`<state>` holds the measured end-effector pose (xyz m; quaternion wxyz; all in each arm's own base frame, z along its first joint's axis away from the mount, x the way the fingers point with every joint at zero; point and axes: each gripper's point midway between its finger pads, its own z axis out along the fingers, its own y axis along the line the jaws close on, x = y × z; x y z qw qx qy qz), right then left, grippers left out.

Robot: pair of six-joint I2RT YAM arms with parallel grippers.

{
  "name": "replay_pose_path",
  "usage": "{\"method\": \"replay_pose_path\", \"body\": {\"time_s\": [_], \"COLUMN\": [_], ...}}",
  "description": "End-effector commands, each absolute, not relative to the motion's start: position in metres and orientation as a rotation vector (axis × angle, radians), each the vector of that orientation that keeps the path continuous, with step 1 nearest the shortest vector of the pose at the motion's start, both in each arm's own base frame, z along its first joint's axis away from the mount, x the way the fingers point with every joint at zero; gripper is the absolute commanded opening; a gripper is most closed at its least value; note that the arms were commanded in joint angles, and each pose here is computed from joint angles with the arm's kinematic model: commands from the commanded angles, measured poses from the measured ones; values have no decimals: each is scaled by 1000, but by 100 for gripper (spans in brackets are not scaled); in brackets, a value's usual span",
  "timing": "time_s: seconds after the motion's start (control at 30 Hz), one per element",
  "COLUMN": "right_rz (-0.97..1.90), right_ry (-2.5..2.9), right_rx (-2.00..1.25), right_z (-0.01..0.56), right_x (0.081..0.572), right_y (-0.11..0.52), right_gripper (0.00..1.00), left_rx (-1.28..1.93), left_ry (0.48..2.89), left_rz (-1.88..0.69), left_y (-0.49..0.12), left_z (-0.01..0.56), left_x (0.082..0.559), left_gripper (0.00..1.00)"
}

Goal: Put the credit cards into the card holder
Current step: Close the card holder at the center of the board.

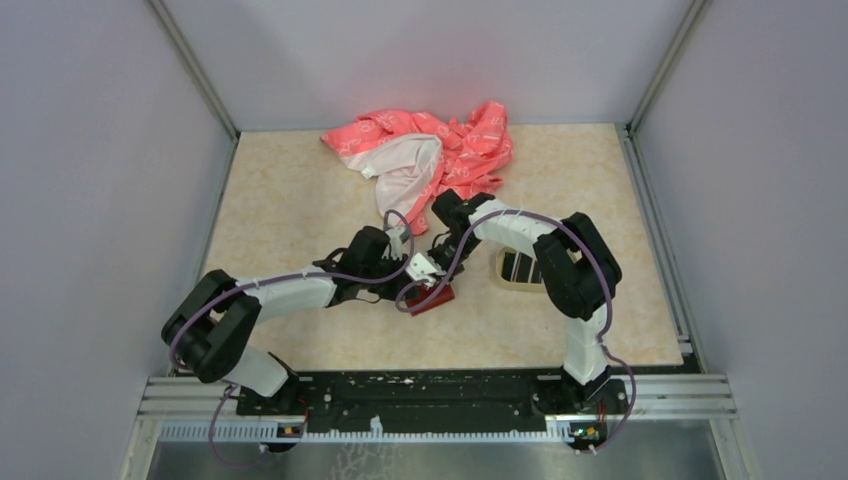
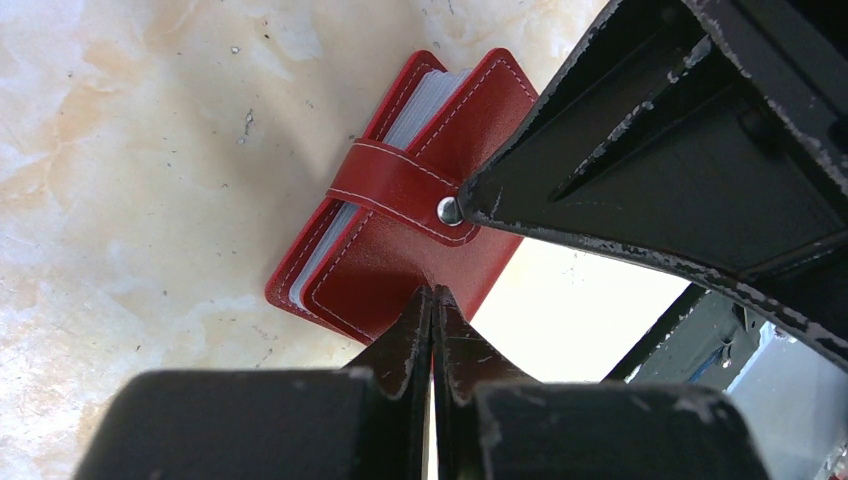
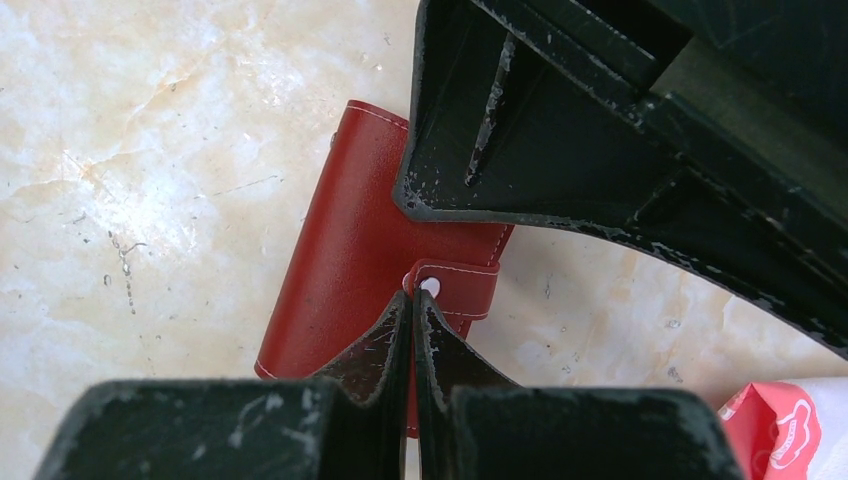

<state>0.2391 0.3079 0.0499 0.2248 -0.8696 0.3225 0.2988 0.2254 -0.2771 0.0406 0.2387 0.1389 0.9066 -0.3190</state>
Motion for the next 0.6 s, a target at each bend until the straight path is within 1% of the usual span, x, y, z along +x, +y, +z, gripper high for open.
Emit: {"method": "replay_pose_path", "body": {"time_s": [0.0,0.57], "right_rz": [867,889], "right_ry": [858,851], "right_rx": [-2390,-2423], "right_z": [75,72], "right_x": [225,219], "right_y": [309,303], "right_gripper": [0,0], "left_rx": [346,345], "left_ry": [2620,2622], "left_rz": [-672,-681], "left_y": [-243,-246], "left_z": [6,7], "left_x": [217,218], "left_gripper": [3,3]}}
